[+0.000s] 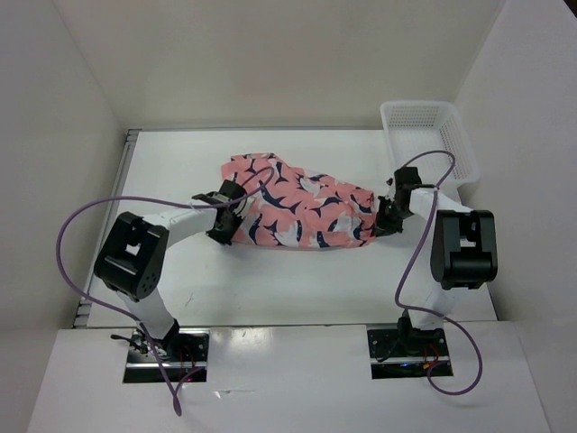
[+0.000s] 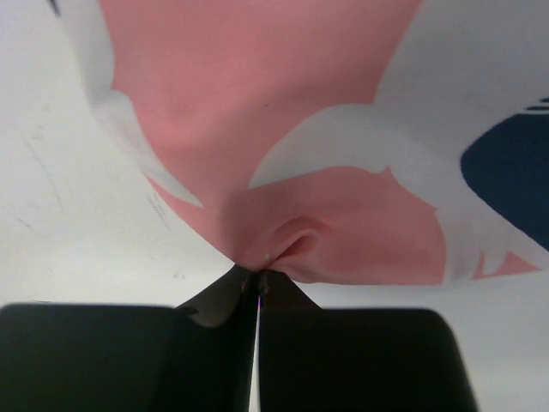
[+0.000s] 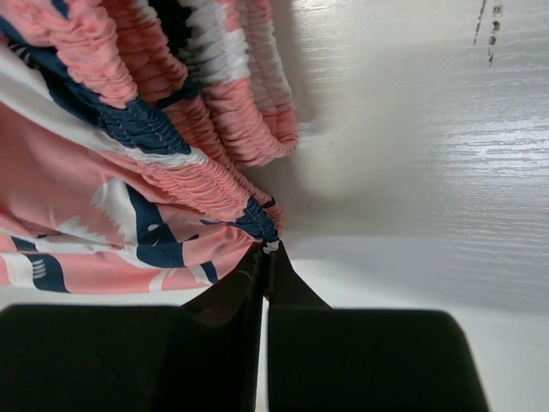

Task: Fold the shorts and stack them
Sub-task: Fold the shorts

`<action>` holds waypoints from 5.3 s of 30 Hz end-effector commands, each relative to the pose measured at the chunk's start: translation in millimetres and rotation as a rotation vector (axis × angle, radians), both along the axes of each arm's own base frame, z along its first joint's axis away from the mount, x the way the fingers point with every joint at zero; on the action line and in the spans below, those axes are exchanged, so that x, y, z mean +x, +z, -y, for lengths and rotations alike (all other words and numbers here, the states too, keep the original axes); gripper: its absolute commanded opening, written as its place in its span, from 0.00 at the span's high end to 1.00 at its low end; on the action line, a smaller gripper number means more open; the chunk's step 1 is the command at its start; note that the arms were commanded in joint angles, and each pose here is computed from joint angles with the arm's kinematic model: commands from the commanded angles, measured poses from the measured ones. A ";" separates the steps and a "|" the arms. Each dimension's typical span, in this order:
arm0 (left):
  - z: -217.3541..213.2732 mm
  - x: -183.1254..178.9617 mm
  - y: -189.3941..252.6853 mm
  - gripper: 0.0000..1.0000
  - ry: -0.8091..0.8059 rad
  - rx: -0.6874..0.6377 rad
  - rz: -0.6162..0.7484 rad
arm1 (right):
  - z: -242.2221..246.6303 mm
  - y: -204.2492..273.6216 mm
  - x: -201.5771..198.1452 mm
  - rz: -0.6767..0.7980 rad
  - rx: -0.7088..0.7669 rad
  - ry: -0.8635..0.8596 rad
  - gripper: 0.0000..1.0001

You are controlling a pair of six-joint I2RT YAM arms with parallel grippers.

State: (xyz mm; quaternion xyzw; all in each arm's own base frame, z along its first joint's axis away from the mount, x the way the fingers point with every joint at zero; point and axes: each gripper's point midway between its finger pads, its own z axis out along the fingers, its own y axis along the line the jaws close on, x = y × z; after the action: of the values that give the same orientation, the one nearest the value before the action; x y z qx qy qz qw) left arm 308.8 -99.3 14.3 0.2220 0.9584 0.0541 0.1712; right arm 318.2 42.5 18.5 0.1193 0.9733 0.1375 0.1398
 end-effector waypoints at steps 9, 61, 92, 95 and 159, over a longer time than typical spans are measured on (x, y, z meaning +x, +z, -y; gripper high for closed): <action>-16.4 37.3 51.1 1.00 0.069 0.061 0.188 | -35.1 84.7 23.0 0.235 0.058 0.368 1.00; -13.2 169.5 72.5 0.96 0.167 -0.134 -0.009 | -7.5 85.7 183.6 0.345 -0.086 0.148 1.00; 16.1 34.1 85.4 0.96 0.074 -0.355 -0.188 | 30.4 92.7 157.0 0.324 -0.137 0.073 1.00; 20.7 14.3 60.0 0.91 0.059 -0.324 -0.254 | 34.5 78.2 152.5 0.292 -0.155 0.055 0.93; -1.1 -57.8 -8.2 0.75 -0.097 0.083 -0.099 | -51.2 98.1 90.4 0.322 0.006 0.171 0.16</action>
State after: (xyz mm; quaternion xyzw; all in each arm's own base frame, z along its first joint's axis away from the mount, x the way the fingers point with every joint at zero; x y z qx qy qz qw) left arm 291.4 -121.8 15.1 0.2693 0.9423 0.0604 0.1894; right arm 409.3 82.0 97.3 0.0270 0.9549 0.1551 0.2516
